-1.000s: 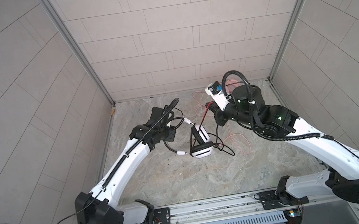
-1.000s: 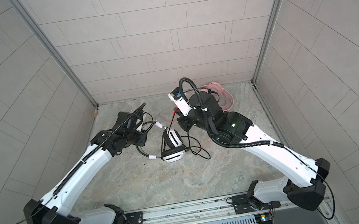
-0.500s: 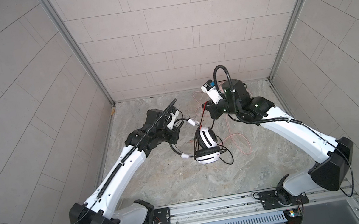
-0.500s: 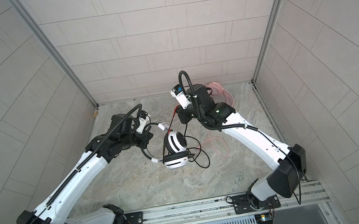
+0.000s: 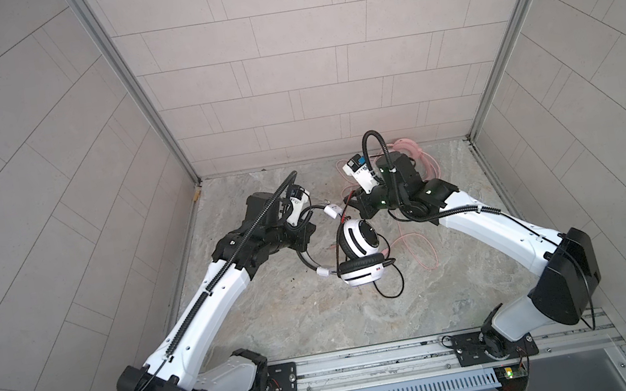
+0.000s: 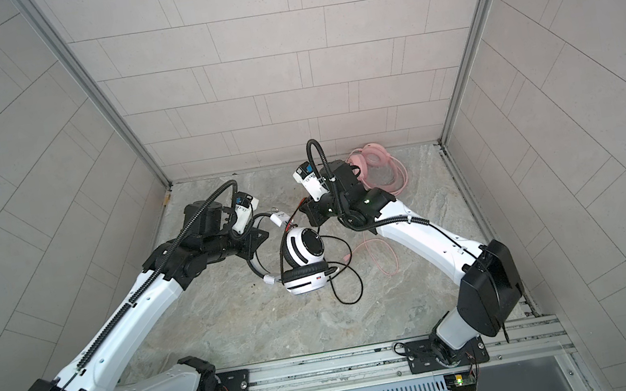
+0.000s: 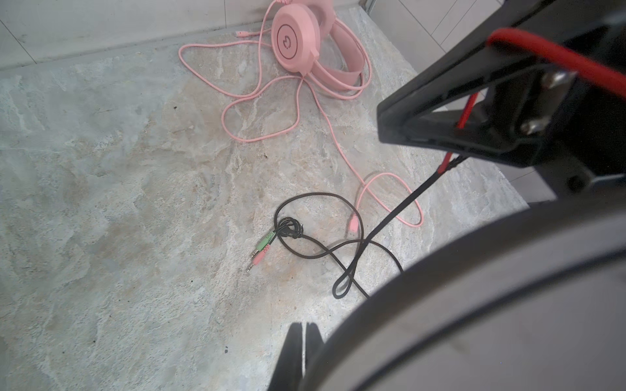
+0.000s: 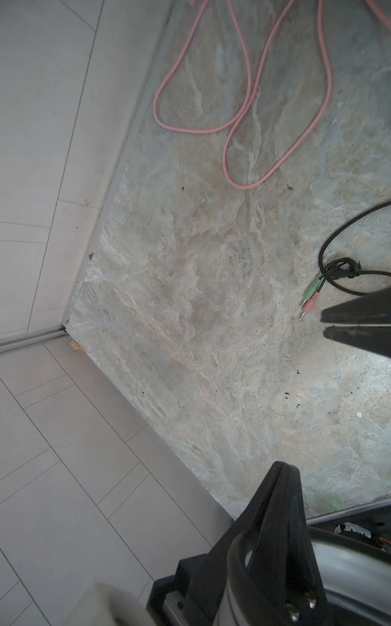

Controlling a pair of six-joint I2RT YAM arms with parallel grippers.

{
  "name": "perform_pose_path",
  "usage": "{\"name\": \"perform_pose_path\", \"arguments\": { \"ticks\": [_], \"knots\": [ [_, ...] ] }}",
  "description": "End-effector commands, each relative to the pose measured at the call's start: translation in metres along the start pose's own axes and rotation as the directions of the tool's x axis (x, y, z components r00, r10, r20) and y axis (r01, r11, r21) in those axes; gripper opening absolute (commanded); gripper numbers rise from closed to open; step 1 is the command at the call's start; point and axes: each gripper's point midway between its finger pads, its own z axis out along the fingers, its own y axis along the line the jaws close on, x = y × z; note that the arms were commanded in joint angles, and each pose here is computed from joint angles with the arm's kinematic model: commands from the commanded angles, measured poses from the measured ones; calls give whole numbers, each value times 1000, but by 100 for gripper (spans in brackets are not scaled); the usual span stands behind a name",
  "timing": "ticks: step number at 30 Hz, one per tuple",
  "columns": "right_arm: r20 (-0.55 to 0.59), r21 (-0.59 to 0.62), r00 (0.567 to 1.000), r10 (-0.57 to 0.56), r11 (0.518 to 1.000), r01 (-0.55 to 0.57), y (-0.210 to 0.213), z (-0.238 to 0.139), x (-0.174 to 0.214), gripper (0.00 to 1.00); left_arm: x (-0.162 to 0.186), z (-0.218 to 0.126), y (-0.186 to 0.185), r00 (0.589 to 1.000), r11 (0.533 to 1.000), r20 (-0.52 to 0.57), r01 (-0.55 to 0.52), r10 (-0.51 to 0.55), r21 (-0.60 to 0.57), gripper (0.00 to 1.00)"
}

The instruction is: Wrap the headphones

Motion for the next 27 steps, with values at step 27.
{"name": "perform_pose_path", "arguments": {
  "ticks": [27],
  "knots": [
    [-98,-267,953,286,915,-302,14,109,87,31,-39,-28,2,974,989,198,90,-113,121,0]
  ]
}}
